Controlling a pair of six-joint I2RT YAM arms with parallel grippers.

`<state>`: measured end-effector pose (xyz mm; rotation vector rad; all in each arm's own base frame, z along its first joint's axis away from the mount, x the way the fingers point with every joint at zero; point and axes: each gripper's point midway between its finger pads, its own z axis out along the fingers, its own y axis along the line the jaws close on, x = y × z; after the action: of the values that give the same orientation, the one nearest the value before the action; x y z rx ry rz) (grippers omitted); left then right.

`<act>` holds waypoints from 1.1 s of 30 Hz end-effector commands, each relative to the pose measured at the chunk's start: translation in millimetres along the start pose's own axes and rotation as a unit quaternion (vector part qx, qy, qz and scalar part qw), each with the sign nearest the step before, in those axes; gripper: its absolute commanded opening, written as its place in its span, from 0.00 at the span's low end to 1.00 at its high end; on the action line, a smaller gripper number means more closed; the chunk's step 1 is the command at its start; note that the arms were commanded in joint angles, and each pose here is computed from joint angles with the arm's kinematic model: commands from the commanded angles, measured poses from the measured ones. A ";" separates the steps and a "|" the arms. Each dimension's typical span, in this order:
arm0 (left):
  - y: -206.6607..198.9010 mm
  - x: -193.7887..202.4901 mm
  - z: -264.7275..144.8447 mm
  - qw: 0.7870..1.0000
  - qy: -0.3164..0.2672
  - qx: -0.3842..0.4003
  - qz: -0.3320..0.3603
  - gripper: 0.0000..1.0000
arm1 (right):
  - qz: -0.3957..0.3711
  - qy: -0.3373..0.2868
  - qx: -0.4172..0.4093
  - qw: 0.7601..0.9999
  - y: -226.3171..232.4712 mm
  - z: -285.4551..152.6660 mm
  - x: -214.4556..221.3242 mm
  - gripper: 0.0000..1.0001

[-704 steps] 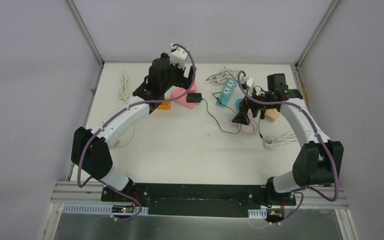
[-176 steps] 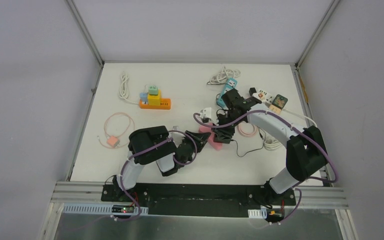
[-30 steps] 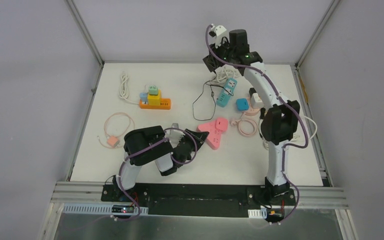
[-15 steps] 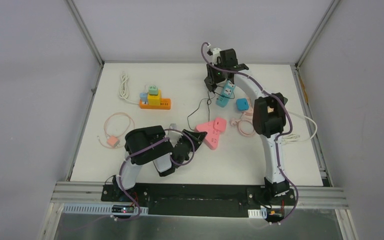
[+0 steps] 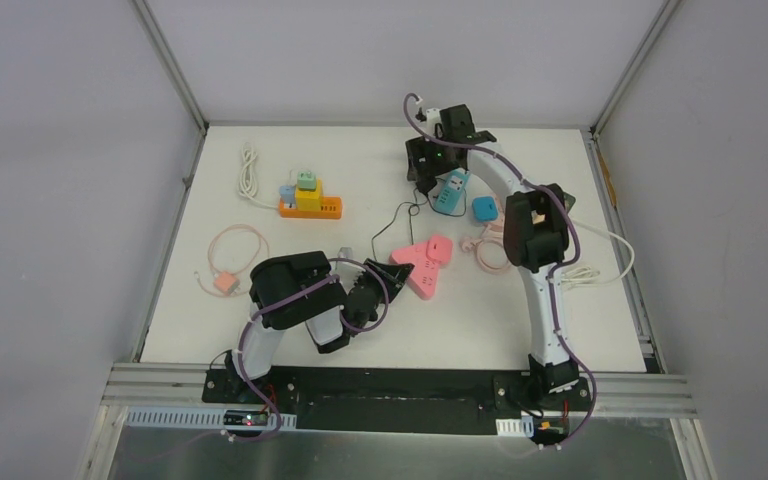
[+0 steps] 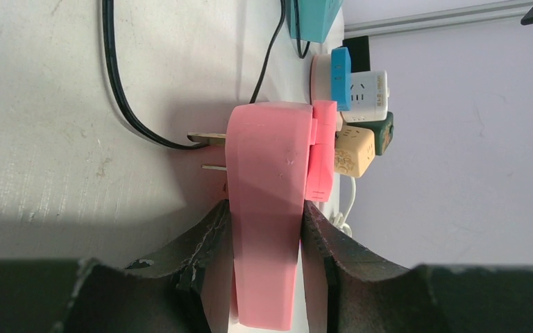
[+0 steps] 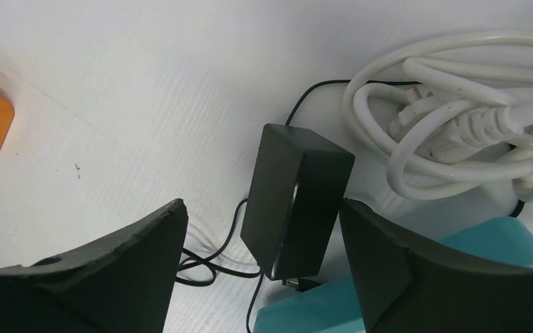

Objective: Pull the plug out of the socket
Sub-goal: Place the plug at the center of the board, then remove the plug from the socket.

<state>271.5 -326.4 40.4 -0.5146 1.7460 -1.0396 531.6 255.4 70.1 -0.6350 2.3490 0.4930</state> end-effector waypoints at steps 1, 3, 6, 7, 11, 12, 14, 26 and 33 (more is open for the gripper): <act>57.8 11.0 -11.2 0.992 0.032 -0.071 0.101 0.00 | -0.029 -0.073 -0.018 0.997 21.4 -64.3 -61.9 0.87; 57.4 11.4 -11.1 0.992 0.034 -0.070 0.103 0.00 | -0.038 -0.083 -0.025 0.996 26.8 -83.4 -69.3 0.89; 55.3 11.9 -11.3 0.991 0.038 -0.065 0.111 0.00 | -0.071 -0.088 -0.049 0.992 39.6 -116.6 -72.3 0.92; 54.6 12.3 -11.4 0.991 0.040 -0.063 0.115 0.00 | -0.088 -0.085 -0.054 0.991 43.8 -126.9 -68.8 0.93; 52.6 14.5 -11.4 0.989 0.048 -0.055 0.131 0.00 | -0.175 -0.069 -0.090 0.978 63.2 -165.0 -40.0 0.95; 51.7 14.7 -11.4 0.988 0.049 -0.053 0.135 0.00 | -0.187 -0.065 -0.094 0.976 65.7 -171.0 -29.8 0.95; 50.6 14.7 -11.4 0.987 0.051 -0.050 0.141 0.00 | -0.207 -0.059 -0.105 0.971 71.2 -181.8 -10.3 0.97; 50.3 16.4 -10.4 0.983 0.058 -0.046 0.166 0.00 | -0.204 -0.099 -0.257 0.939 112.3 -230.9 79.8 1.00; 49.5 18.3 -9.7 0.981 0.063 -0.042 0.180 0.00 | -0.207 -0.133 -0.296 0.923 107.8 -236.0 100.1 1.00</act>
<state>271.5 -329.1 42.1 -0.3577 1.7501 -0.9790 288.0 187.4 162.0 -1.1400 1.9788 0.9898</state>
